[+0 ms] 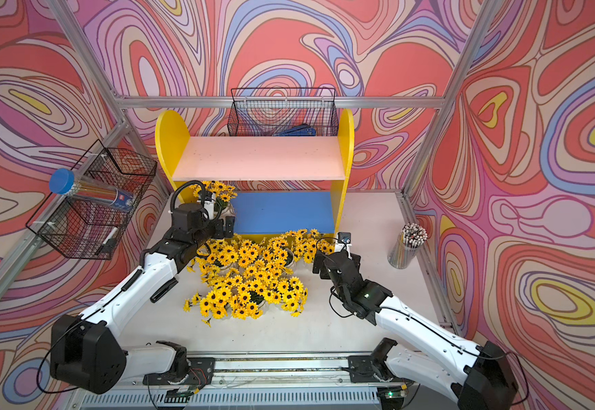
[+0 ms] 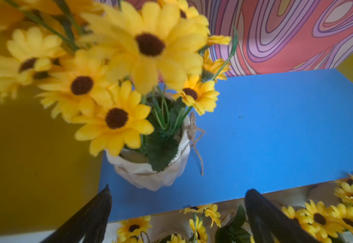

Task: Take the sunflower pots off the shelves
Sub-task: Pick up the sunflower pot from the shelf.

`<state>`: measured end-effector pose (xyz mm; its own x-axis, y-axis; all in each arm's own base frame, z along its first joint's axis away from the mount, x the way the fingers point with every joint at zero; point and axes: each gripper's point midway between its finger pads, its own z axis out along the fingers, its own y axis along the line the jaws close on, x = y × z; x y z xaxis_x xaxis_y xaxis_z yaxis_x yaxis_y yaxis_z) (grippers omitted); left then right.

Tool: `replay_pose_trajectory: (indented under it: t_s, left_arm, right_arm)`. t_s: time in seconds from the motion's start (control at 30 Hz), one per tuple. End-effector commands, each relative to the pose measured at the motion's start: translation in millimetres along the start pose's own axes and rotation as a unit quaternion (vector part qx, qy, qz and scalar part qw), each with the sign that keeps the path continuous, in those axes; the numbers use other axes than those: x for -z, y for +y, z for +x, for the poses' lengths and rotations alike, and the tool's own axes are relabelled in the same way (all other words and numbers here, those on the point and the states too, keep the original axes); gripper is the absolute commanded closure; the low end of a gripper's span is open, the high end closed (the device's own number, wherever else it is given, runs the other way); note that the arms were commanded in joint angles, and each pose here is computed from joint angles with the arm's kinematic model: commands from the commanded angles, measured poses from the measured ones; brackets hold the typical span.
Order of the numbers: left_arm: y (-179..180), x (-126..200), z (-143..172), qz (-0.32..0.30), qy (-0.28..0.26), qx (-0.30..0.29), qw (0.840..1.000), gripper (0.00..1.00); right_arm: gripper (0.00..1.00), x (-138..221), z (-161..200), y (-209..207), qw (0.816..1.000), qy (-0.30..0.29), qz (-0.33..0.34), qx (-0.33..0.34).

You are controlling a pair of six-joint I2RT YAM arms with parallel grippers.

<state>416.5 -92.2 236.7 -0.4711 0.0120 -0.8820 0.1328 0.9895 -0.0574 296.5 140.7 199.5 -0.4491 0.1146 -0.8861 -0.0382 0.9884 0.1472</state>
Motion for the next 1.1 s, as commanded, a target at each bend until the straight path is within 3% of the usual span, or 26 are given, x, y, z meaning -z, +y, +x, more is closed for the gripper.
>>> replay_pose_trajectory:
  t_s: [0.0, 0.2, 0.4, 1.07]
  left_arm:
    - [5.4, -3.9, -26.4, -0.007, -0.044, 0.001, 0.999, 0.00]
    - [19.7, -19.1, -24.3, -0.049, -0.047, 0.003, 0.998, 0.00]
    - [14.3, -34.5, -25.8, -0.023, -0.055, -0.007, 0.998, 0.00]
    - [23.0, -70.8, -29.6, -0.024, -0.092, -0.003, 0.995, 0.01]
  right_arm:
    - [0.02, 1.8, -11.6, 2.8, 1.000, -0.013, -0.008, 0.000]
    - [0.02, 1.1, -11.6, -0.1, 1.000, -0.020, -0.007, -0.001]
    - [0.02, -2.5, -10.8, -2.6, 1.000, -0.017, 0.002, 0.012]
    - [0.02, -12.1, -14.7, 3.0, 0.999, -0.022, -0.015, 0.026]
